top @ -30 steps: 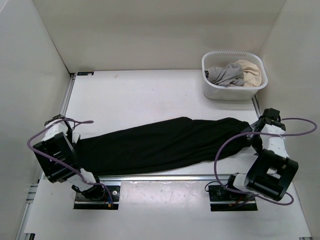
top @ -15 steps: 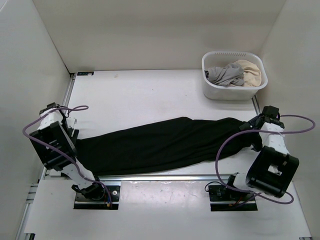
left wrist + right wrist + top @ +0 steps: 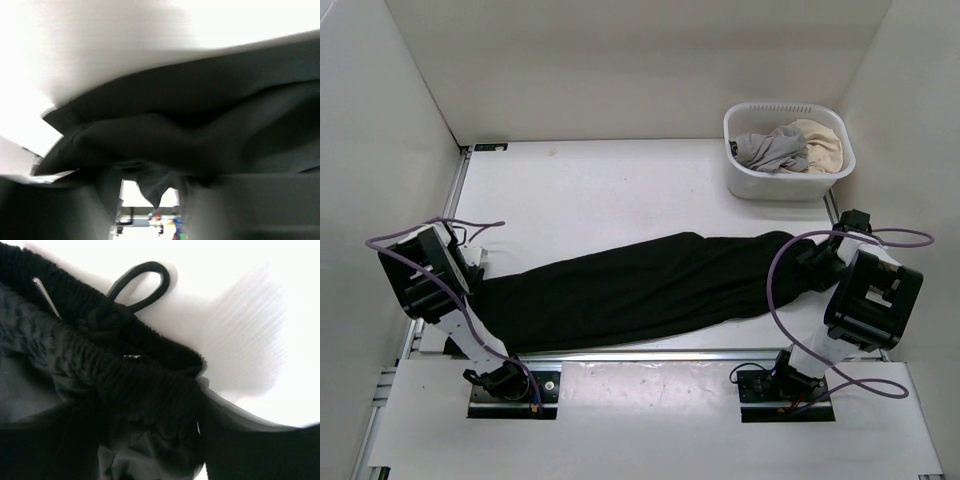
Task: Fold and stack the trousers
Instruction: Fold the trousers
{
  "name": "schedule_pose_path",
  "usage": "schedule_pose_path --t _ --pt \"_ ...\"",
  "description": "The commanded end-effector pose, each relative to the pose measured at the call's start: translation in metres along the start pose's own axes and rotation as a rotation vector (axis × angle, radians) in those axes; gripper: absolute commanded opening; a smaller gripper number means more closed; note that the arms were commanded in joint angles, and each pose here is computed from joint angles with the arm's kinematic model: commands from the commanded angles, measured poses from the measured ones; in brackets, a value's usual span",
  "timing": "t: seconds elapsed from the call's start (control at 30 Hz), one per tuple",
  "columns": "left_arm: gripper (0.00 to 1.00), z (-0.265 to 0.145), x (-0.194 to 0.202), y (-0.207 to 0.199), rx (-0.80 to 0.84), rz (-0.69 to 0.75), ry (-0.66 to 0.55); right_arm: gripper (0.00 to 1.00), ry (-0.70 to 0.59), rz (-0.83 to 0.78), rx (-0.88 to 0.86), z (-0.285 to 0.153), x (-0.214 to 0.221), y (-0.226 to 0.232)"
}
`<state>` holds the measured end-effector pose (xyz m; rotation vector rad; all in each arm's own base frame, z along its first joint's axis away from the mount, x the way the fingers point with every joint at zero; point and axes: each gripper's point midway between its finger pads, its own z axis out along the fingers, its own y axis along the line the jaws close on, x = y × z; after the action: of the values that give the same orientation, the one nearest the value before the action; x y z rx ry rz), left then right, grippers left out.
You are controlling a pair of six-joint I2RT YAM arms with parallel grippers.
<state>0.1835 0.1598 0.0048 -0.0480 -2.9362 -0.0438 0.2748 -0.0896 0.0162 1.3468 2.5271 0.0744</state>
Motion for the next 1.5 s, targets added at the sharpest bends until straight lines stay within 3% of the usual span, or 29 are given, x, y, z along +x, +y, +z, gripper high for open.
schedule_pose_path --t 0.0,0.03,0.07,0.1,0.23,0.5,0.63,0.73,0.87,1.03,1.07,1.33,1.47 --pt "0.44 0.022 -0.033 -0.011 0.092 -0.017 -0.099 0.49 0.086 0.024 0.069 0.023 0.033 -0.022" --pt "0.34 0.022 -0.039 -0.013 0.098 -0.008 -0.106 0.42 0.076 0.024 0.062 0.024 0.033 -0.022" --pt "0.32 0.019 -0.047 -0.02 0.132 -0.007 -0.126 0.37 0.075 0.024 0.043 0.024 0.032 -0.018" --pt "0.29 0.007 -0.062 -0.016 0.142 -0.019 -0.175 0.24 0.068 0.0 0.037 0.024 0.03 -0.018" --pt "0.25 -0.018 -0.109 -0.023 0.133 0.029 -0.272 0.02 -0.008 -0.053 0.04 0.015 0.004 -0.012" --pt "0.3 -0.039 -0.164 -0.048 0.111 0.132 -0.279 0.0 -0.262 -0.136 0.033 -0.043 -0.073 0.011" --pt "0.35 -0.031 -0.159 -0.054 0.111 0.11 -0.214 0.0 -0.335 -0.259 0.066 -0.083 -0.087 0.039" --pt "0.37 -0.029 -0.153 -0.051 0.092 0.109 -0.195 0.0 -0.476 -0.372 0.115 -0.129 -0.091 0.068" --pt "0.4 -0.031 -0.144 -0.058 0.114 0.11 -0.198 0.0 -0.604 -0.509 0.101 -0.168 -0.061 0.118" --pt "0.41 -0.032 -0.143 -0.061 0.128 0.102 -0.193 0.0 -0.637 -0.724 -0.017 -0.173 0.057 0.206" --pt "0.41 -0.032 -0.143 -0.061 0.128 0.102 -0.193 0.0 -0.626 -0.762 -0.052 -0.175 0.098 0.219" --pt "0.42 -0.029 -0.14 -0.061 0.13 0.114 -0.185 0.0 -0.622 -1.036 -0.061 -0.13 0.256 0.273" --pt "0.45 -0.028 -0.142 -0.06 0.13 0.123 -0.186 0.0 -0.562 -1.083 -0.057 -0.101 0.284 0.276"
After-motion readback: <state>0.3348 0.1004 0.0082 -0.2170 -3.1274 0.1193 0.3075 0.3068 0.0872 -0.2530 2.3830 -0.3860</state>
